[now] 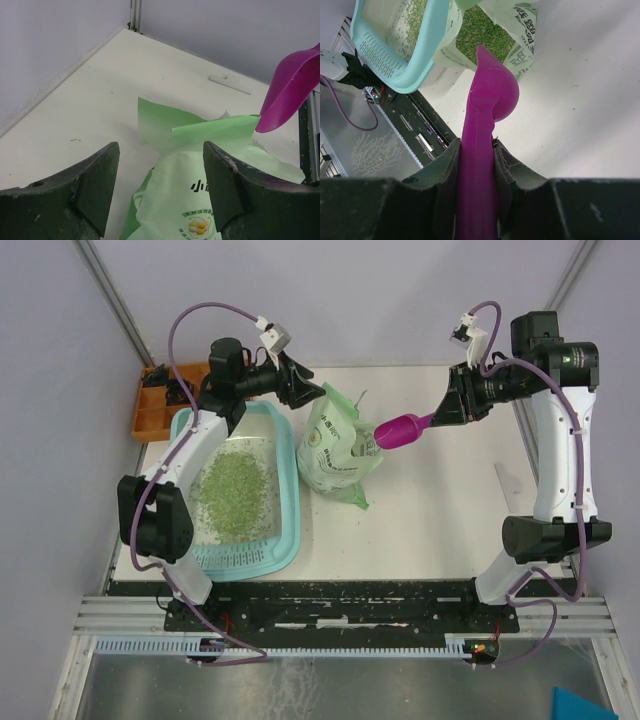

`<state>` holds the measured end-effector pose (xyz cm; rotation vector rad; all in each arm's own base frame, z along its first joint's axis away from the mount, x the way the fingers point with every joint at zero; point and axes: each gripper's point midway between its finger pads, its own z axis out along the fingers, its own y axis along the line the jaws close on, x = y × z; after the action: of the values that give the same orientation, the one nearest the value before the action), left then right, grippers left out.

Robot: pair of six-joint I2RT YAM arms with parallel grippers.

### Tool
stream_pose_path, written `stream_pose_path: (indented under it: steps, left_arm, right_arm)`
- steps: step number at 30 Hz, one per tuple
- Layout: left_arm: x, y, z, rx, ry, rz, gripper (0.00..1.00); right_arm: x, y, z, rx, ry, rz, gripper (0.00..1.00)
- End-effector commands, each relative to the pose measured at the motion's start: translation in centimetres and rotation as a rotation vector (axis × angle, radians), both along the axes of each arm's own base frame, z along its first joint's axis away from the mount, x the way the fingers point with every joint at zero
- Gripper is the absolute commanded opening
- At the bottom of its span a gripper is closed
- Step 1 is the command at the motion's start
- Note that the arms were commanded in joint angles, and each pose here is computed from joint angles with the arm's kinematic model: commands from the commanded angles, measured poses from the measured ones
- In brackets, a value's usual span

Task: Fill the litter box with clean litter
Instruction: 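Scoop the cat litter from the cat litter bag.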

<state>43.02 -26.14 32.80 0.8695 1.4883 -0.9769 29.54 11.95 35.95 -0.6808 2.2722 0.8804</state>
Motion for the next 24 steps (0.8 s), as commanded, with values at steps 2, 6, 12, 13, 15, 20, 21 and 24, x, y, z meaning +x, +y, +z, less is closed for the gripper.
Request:
stream_pose_path:
  steps: [2, 6, 12, 13, 15, 20, 21, 24]
  left_arm:
    - [-0.2, -0.8, 0.0, -0.025, 0.018, -0.071, 0.74]
    - [-0.2, -1.3, -0.9, -0.049, 0.060, -0.100, 0.72]
    - [-1.9, -1.8, -0.1, -0.114, 0.065, -0.159, 0.60]
    - [-2.1, -1.8, 0.0, -0.116, 0.063, -0.168, 0.58]
    - [-2.4, -2.0, 0.0, -0.116, 0.068, -0.185, 0.57]
    - [-2.2, -2.6, -0.8, -0.115, 0.097, -0.201, 0.57]
    - [-2.1, -2.7, -0.8, -0.116, 0.100, -0.205, 0.56]
    - [-2.4, -2.9, -0.7, -0.116, 0.101, -0.217, 0.51]
  right_arm:
    - [-0.6, 0.0, 0.0, 0.007, 0.028, 0.005, 0.02]
    - [-0.5, 0.0, -0.2, 0.005, 0.037, 0.003, 0.02]
    - [-0.1, 0.0, -0.9, 0.008, 0.069, -0.003, 0.02]
    - [0.0, 0.1, -1.0, 0.011, 0.079, -0.003, 0.02]
    - [0.2, 0.1, -1.5, 0.007, 0.098, -0.005, 0.02]
    - [1.2, 0.6, -2.3, -0.005, 0.123, 0.008, 0.02]
    - [1.3, 0.8, -2.5, -0.007, 0.127, 0.015, 0.02]
    - [1.4, 1.5, -3.0, -0.019, 0.139, 0.038, 0.02]
